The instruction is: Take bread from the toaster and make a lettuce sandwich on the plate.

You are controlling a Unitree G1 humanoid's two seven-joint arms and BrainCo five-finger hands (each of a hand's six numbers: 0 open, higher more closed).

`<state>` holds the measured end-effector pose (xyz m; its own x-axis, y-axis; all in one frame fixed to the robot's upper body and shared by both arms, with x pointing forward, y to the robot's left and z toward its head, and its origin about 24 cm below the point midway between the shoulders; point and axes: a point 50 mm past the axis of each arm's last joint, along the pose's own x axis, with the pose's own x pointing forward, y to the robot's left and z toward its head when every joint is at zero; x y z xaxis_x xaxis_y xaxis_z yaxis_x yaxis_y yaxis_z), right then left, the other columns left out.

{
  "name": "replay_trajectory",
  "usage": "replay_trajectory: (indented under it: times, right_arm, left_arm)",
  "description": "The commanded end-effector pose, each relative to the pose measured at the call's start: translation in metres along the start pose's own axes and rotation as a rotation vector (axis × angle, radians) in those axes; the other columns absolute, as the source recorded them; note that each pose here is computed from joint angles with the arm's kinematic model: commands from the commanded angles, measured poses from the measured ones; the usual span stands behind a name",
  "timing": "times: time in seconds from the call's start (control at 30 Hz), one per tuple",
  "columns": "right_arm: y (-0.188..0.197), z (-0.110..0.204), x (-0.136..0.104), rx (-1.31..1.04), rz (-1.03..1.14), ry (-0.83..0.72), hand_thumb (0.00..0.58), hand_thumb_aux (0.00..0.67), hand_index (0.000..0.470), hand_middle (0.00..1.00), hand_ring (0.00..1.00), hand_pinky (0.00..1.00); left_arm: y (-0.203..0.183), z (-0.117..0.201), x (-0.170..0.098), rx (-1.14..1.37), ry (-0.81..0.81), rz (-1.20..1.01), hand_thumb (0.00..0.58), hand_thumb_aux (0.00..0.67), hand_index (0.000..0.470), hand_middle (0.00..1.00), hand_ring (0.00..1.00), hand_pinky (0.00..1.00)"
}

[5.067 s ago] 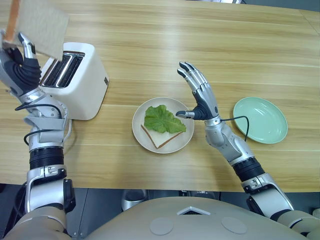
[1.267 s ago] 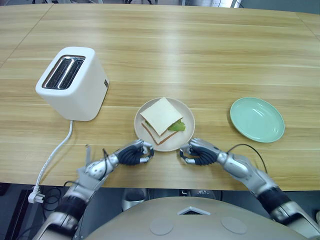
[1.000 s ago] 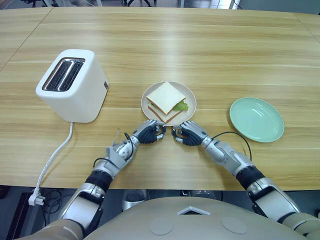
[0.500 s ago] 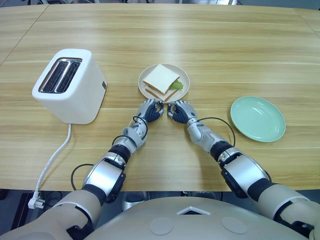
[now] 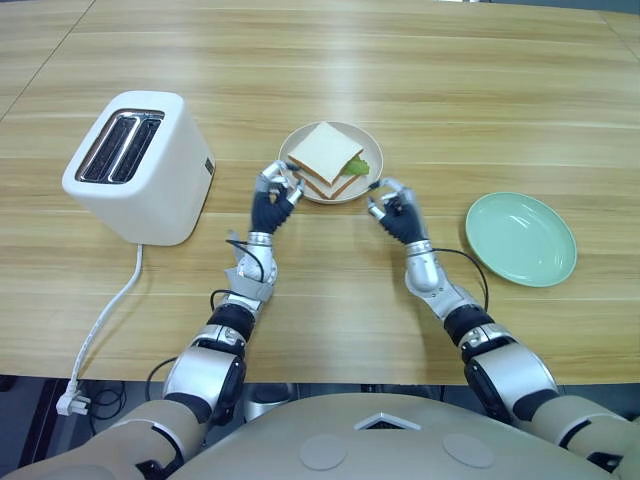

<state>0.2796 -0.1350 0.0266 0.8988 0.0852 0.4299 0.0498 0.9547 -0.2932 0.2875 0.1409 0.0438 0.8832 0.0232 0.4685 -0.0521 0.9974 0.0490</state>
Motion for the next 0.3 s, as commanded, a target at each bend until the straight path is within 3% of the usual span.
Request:
replay_trajectory:
  times: [0.03, 0.3]
  right_arm:
    - [-0.032, 0.018, 0.008, 0.124, -0.139, -0.082, 0.000, 0.000, 0.000, 0.00, 0.00, 0.00]
    - [-0.016, 0.001, 0.003, 0.051, -0.098, 0.026, 0.000, 0.000, 0.000, 0.00, 0.00, 0.00]
  left_arm:
    - [0.017, 0.019, 0.006, -0.065, -0.068, 0.035, 0.000, 0.000, 0.000, 0.00, 0.00, 0.00]
    - [0.022, 0.009, 0.005, 0.052, -0.011, 0.089, 0.000, 0.000, 0.000, 0.00, 0.00, 0.00]
